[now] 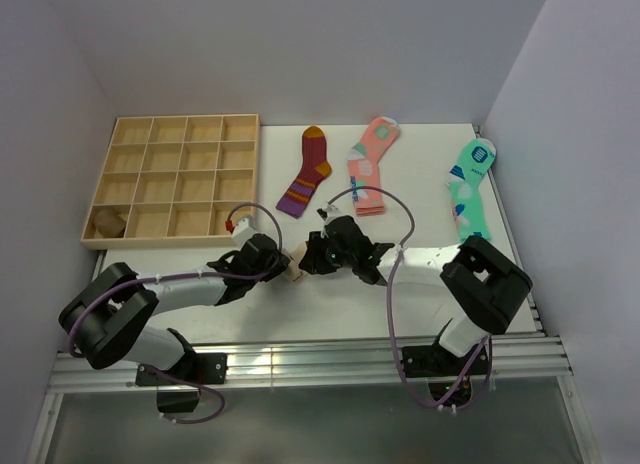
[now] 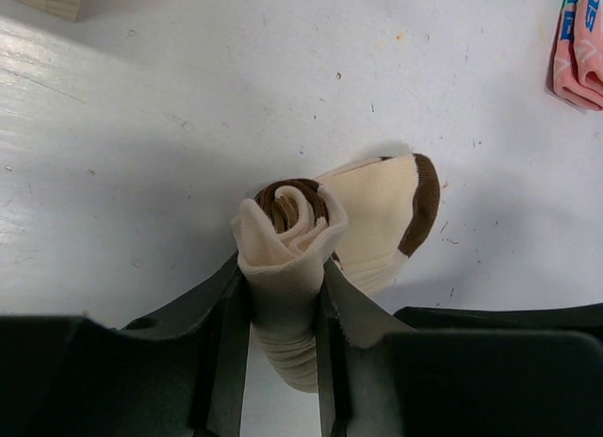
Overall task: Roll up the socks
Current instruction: Roll the sock at the center of the board.
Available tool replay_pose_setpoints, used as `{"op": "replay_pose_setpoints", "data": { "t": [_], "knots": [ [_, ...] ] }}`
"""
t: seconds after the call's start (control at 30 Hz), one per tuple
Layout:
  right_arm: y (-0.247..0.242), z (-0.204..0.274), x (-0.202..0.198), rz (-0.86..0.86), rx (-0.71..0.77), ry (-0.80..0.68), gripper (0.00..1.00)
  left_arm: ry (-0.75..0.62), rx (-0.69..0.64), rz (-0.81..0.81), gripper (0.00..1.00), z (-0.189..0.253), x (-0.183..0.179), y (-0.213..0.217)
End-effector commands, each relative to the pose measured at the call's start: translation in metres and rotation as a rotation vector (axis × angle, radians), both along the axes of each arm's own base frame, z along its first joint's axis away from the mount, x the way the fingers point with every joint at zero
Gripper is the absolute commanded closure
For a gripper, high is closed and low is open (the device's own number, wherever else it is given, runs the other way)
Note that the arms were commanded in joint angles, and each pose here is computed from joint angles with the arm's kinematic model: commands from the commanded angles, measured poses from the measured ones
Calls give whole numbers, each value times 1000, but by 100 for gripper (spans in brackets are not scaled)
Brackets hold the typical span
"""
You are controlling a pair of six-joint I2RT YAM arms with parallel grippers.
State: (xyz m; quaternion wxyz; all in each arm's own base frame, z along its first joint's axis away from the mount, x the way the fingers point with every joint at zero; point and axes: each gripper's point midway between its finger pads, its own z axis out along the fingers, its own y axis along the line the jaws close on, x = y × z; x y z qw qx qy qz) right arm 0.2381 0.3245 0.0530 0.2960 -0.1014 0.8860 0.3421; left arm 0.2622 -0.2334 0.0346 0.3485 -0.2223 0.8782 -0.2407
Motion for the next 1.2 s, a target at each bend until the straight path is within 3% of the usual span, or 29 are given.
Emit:
{"op": "replay_pose_setpoints", "data": {
  "t": [0.0, 0.3, 0.57, 0.67, 0.93, 1.17],
  "knots": [
    [14, 10, 10, -19, 28, -8, 66, 13, 93, 2, 100, -9, -2, 10],
    [19, -14, 5, -14, 12, 65, 68, 16, 90, -6, 100, -9, -2, 6],
    [10, -34, -6, -15, -18, 115, 97, 14, 80, -9, 96, -6, -2, 5],
    [7, -40, -11, -16, -27, 139, 100, 10, 71, -8, 92, -2, -1, 3],
    [-9, -68, -19, -45, -91, 207, 100, -6, 42, 3, 73, 9, 0, 2],
    [-18, -79, -20, -58, -108, 246, 100, -39, 5, 4, 46, 22, 0, 2]
  ]
}}
